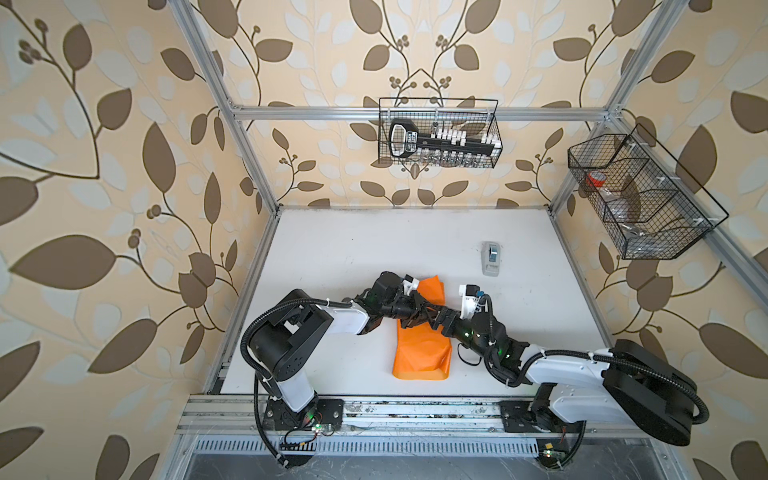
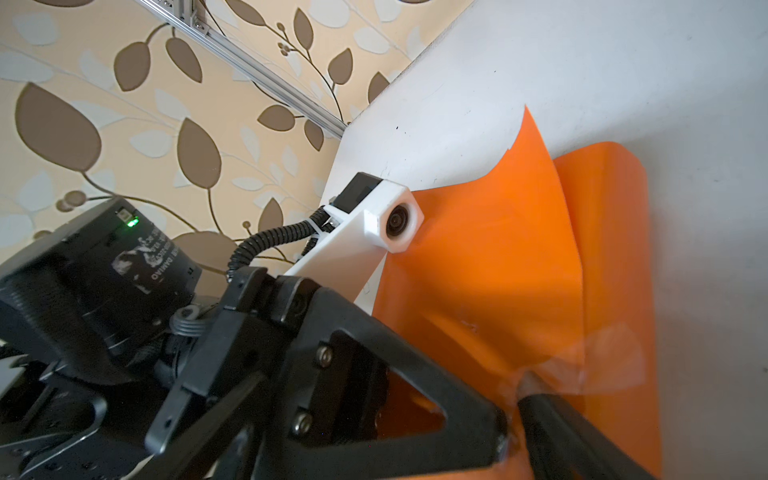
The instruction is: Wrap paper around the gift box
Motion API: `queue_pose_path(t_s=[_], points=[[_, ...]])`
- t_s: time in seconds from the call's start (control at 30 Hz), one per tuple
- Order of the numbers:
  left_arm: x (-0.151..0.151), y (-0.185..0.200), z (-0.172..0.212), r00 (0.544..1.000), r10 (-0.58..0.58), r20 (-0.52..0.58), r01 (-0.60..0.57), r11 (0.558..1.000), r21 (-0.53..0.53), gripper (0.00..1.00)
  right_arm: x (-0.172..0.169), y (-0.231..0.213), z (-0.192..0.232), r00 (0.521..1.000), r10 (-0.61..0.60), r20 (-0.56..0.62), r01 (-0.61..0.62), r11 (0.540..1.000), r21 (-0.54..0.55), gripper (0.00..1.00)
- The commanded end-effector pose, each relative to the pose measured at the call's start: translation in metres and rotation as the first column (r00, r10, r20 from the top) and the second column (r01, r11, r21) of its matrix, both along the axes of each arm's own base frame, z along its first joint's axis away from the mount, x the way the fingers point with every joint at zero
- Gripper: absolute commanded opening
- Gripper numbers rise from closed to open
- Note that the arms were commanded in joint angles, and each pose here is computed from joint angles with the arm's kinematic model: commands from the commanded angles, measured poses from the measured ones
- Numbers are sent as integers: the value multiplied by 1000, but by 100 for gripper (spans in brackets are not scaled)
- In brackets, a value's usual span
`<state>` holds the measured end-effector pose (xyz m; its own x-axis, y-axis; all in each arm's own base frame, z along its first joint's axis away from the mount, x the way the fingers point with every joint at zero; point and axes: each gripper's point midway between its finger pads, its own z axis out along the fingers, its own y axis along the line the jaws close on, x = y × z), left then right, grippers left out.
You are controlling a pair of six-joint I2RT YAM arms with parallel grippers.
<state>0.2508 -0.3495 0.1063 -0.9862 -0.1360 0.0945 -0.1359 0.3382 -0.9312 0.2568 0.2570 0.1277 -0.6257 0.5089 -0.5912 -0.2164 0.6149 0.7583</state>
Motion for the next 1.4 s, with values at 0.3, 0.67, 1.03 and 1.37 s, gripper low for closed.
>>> queue_pose_path(t_s=[0.3, 0.67, 1.03, 1.37], points=[[-9, 9, -31, 995, 14, -100, -8, 998, 60, 14, -7, 4, -6, 1000, 10, 3, -10, 1000, -24, 93], [-12, 11, -36, 994, 16, -112, -9, 998, 68, 0, -9, -3, -6, 1000, -4, 8, 4, 999, -32, 93], [-21, 21, -59, 988, 26, -154, -5, 991, 130, 0, 2, -37, 10, 997, -69, 38, 72, 995, -64, 96], [-24, 23, -75, 982, 34, -188, -6, 989, 147, 0, 8, -66, 1, 994, -102, -43, 102, 995, -20, 86]])
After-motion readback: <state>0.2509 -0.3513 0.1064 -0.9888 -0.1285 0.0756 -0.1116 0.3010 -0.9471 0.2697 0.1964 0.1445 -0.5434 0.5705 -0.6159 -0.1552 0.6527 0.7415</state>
